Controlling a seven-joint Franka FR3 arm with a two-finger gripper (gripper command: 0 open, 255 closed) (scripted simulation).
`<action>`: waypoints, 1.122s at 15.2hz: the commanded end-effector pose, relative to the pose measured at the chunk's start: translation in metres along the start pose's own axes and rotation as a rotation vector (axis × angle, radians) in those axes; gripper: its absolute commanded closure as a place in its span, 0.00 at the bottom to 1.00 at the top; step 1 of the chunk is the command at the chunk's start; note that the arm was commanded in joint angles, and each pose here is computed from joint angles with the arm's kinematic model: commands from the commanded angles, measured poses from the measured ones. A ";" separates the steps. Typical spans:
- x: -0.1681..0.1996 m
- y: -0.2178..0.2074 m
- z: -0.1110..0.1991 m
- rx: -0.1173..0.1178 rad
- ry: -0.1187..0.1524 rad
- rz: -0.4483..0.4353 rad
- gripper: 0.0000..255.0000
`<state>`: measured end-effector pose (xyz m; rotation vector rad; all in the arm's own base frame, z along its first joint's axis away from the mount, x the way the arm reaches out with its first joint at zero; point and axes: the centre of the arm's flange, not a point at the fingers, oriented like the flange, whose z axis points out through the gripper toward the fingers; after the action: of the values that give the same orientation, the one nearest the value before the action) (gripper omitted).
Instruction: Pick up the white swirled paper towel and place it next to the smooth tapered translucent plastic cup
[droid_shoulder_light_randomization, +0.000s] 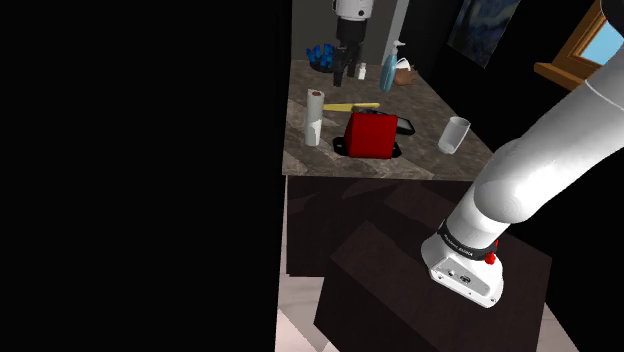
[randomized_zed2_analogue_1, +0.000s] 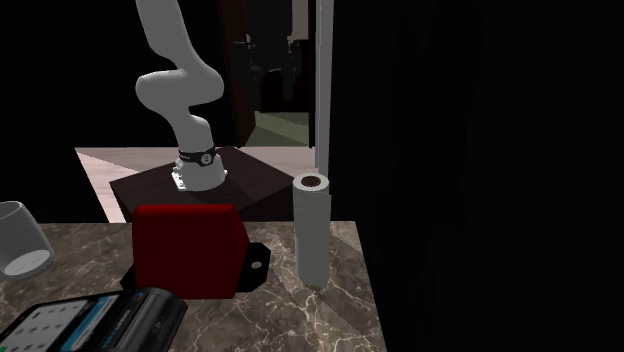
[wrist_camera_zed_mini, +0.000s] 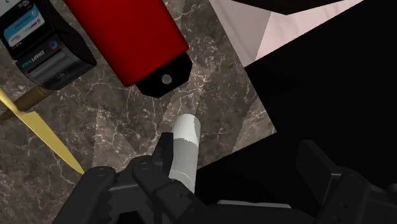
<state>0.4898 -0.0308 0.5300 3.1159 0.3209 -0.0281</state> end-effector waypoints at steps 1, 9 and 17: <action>0.021 0.007 0.011 -0.001 -0.001 -0.007 0.00; 0.109 0.044 0.056 -0.004 -0.006 -0.033 0.00; 0.146 0.059 0.096 -0.005 -0.008 -0.043 0.00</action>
<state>0.6416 -0.0597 0.4360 3.1027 0.3874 -0.0411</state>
